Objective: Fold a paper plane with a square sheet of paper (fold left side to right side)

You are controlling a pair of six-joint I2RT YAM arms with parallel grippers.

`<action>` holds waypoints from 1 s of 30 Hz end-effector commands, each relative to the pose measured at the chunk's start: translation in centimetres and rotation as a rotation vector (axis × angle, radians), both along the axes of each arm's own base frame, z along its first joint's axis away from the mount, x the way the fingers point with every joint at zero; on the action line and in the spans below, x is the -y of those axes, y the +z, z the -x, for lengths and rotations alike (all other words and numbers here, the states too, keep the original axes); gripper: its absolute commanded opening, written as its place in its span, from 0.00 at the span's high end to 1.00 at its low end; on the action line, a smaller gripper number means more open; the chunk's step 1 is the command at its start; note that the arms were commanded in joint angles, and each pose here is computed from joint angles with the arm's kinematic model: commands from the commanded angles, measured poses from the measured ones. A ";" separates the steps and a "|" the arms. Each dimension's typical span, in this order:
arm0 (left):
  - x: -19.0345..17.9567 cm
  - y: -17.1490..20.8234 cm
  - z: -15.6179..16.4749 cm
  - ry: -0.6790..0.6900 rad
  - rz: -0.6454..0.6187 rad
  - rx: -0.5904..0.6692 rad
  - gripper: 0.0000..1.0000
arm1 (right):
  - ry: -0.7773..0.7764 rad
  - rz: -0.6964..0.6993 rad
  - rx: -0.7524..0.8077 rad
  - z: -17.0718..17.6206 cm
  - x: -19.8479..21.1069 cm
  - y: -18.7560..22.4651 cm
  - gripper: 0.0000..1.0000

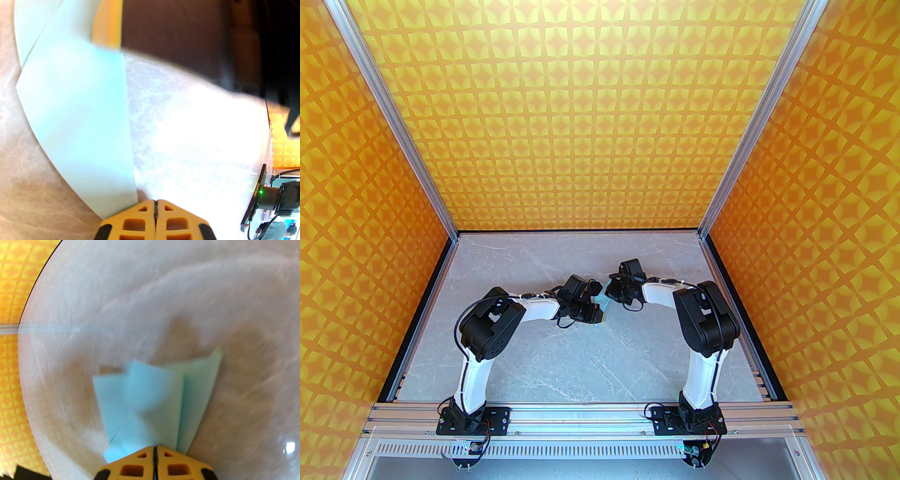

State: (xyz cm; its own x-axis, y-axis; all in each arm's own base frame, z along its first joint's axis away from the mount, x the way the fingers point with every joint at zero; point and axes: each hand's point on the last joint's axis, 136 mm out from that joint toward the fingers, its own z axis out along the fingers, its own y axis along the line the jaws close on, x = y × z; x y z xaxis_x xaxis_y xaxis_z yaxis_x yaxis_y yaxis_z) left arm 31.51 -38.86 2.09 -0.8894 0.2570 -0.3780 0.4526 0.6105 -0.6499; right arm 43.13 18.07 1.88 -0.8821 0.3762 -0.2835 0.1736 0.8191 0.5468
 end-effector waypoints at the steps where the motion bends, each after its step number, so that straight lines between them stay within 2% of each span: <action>1: -2.4 -4.7 4.1 -0.021 -0.122 -0.155 0.99 | -0.048 0.046 -0.005 -1.7 1.8 -0.6 0.92; 10: -2.6 -4.7 4.9 -0.034 -0.125 -0.158 0.99 | -0.111 0.093 -0.047 -5.1 4.7 -1.7 0.92; 14: -2.2 -3.3 4.5 -0.028 -0.106 -0.143 0.97 | -0.070 0.041 -0.010 -5.2 4.1 0.1 0.91; 15: -2.0 -2.7 4.2 -0.023 -0.098 -0.136 0.93 | -0.059 0.026 0.004 -5.0 3.9 1.0 0.90; 18: -1.2 0.1 3.2 -0.014 -0.062 -0.105 0.89 | -0.037 -0.007 0.044 -3.3 3.5 3.3 0.82; 20: -0.7 2.6 2.6 -0.012 -0.032 -0.070 0.72 | -0.024 -0.018 0.067 -1.9 3.3 4.7 0.76; 24: -0.4 7.5 1.2 0.011 0.016 0.004 0.63 | 0.013 -0.031 0.075 0.9 2.3 5.5 0.74; 26: -0.9 9.2 0.6 0.037 0.036 0.027 0.62 | 0.022 -0.041 0.067 2.1 1.9 5.4 0.71; 30: -2.7 10.2 -0.4 0.085 0.042 0.043 0.57 | 0.020 -0.051 0.070 3.8 1.5 5.1 0.66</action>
